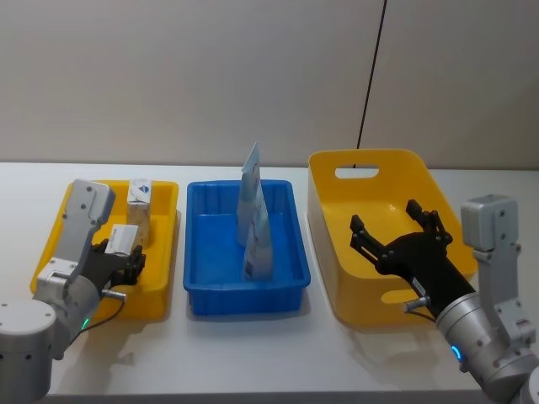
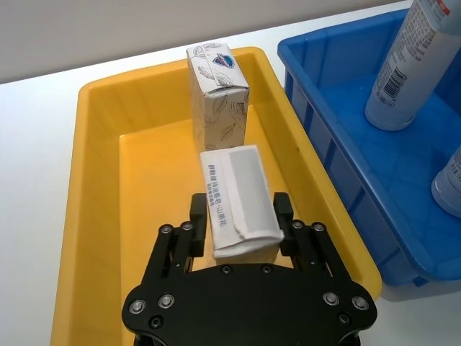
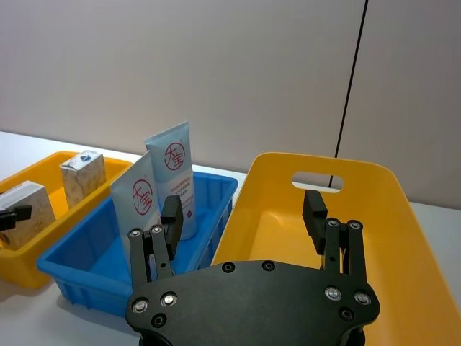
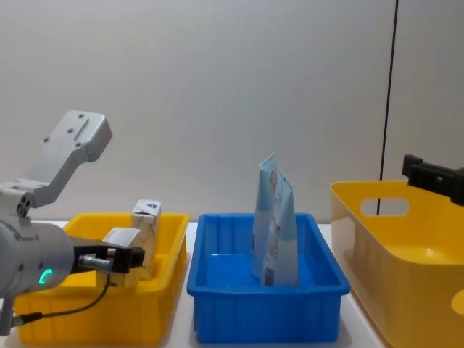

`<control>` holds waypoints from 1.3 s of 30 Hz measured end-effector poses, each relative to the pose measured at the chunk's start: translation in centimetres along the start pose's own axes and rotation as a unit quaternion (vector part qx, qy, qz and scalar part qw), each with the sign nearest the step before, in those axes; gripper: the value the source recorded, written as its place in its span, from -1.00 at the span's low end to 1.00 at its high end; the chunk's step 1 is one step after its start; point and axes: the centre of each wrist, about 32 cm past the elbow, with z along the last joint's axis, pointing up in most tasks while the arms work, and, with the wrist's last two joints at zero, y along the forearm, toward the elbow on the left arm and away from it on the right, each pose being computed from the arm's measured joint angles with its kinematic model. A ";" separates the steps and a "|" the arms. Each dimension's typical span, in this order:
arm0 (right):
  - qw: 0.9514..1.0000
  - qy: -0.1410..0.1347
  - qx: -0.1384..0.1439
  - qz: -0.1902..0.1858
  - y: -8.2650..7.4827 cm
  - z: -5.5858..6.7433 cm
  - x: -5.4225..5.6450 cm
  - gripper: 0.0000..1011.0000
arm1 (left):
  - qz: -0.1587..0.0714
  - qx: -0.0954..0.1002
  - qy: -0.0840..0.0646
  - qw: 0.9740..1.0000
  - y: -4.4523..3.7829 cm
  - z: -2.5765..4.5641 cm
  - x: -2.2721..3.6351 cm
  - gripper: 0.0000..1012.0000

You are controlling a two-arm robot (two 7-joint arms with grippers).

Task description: Bimanual collaborative sorting of washing and personal care products

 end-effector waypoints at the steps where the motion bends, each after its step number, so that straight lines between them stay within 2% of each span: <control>1: 1.000 0.000 0.000 0.000 0.0 0.0 0.0 0.98 | 0.000 0.000 0.000 1.000 -0.01 0.00 0.00 0.05; 3: 1.000 0.000 0.000 0.000 0.0 0.0 0.0 0.98 | 0.000 0.000 0.000 1.000 -0.01 0.01 0.00 -0.04; 4: 1.000 0.000 0.000 0.000 0.0 0.0 0.0 0.98 | 0.000 0.000 0.000 1.000 -0.01 0.01 0.00 -0.16; 7: 1.000 0.000 0.000 0.000 0.0 0.0 0.0 0.98 | 0.000 0.000 0.000 1.000 -0.02 0.01 0.00 -0.24; 25: 1.000 0.000 0.000 0.000 0.0 0.0 0.0 0.98 | -0.004 0.001 -0.002 1.000 -0.13 0.01 0.04 -0.29; 32: 1.000 0.000 0.000 0.000 0.0 0.0 0.0 0.98 | -0.025 -0.007 -0.017 1.000 -0.52 0.15 0.48 -0.29; 39: 1.000 0.000 0.000 0.000 0.0 0.0 0.0 0.98 | -0.061 -0.025 -0.041 0.997 -1.18 0.94 1.13 -0.29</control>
